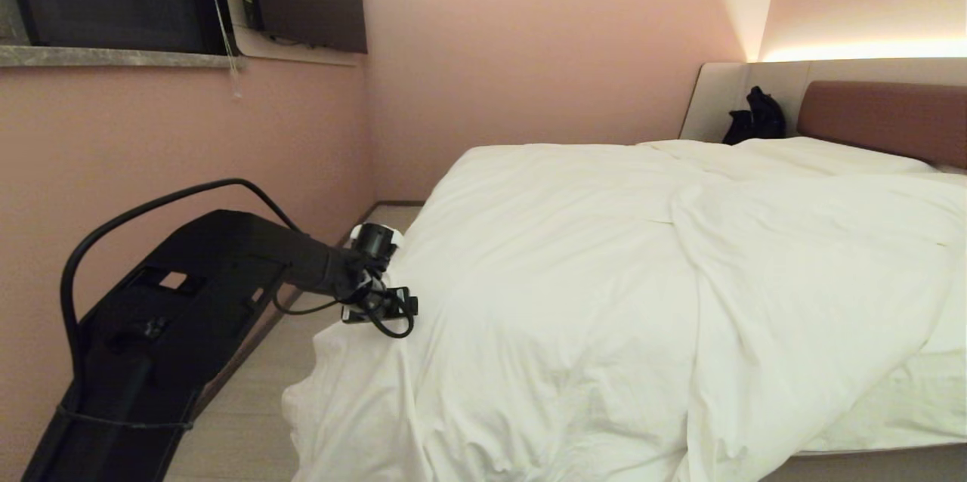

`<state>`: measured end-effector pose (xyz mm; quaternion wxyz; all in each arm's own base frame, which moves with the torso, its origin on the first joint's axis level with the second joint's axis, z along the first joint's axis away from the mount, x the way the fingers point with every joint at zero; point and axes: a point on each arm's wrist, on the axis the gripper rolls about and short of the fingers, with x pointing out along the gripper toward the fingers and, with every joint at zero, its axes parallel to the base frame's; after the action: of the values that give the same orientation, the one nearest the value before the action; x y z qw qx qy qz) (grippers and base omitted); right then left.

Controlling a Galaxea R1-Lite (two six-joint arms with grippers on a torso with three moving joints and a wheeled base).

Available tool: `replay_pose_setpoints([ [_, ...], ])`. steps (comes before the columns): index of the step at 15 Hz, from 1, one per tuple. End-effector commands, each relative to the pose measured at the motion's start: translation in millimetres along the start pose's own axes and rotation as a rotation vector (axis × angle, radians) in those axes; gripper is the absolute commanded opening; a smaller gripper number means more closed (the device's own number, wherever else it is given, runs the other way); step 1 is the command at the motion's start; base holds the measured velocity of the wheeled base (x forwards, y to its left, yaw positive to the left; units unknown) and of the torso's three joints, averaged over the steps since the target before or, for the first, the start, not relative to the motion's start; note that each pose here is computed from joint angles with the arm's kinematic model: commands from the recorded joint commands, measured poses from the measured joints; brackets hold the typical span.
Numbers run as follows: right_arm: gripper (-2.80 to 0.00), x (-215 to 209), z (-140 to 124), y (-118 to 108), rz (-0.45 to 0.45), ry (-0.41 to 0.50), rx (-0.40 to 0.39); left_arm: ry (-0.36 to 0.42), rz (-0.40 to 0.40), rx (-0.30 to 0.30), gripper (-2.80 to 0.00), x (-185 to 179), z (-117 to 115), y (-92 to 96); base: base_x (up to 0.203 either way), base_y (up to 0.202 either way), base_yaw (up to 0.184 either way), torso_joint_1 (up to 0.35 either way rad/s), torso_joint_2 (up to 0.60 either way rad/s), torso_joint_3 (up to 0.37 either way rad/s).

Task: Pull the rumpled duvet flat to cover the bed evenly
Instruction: Flatten the corners of the folded blanket

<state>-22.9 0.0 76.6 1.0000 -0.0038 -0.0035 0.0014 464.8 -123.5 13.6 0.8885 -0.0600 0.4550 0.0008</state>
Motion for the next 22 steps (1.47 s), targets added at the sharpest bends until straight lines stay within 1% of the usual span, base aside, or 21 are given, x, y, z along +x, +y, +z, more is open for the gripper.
replay_pose_setpoints([
  [1,-2.80,0,0,0,0.000,-0.001,-0.002,0.005,-0.007,0.009,0.00,3,-3,-7.4,0.000,0.000,0.000,0.000,0.00,0.000],
  [8,-2.80,0,0,0,0.000,-0.001,-0.002,0.022,0.003,0.021,0.00,12,-12,-12.3,0.000,0.000,0.000,0.000,0.00,0.000],
  [17,-2.80,0,0,0,0.000,-0.001,-0.002,0.022,0.004,0.021,0.00,14,-14,-12.8,0.000,0.000,0.000,0.000,0.00,0.000],
  [18,-2.80,0,0,0,0.000,-0.001,-0.002,0.019,0.003,0.018,-2.80,14,-13,-13.0,0.000,0.000,0.000,0.000,0.00,0.000],
  [22,-2.80,0,0,0,0.000,-0.001,-0.002,0.021,0.003,0.019,-2.80,14,-14,-12.8,0.000,0.000,0.000,0.000,0.00,0.000],
])
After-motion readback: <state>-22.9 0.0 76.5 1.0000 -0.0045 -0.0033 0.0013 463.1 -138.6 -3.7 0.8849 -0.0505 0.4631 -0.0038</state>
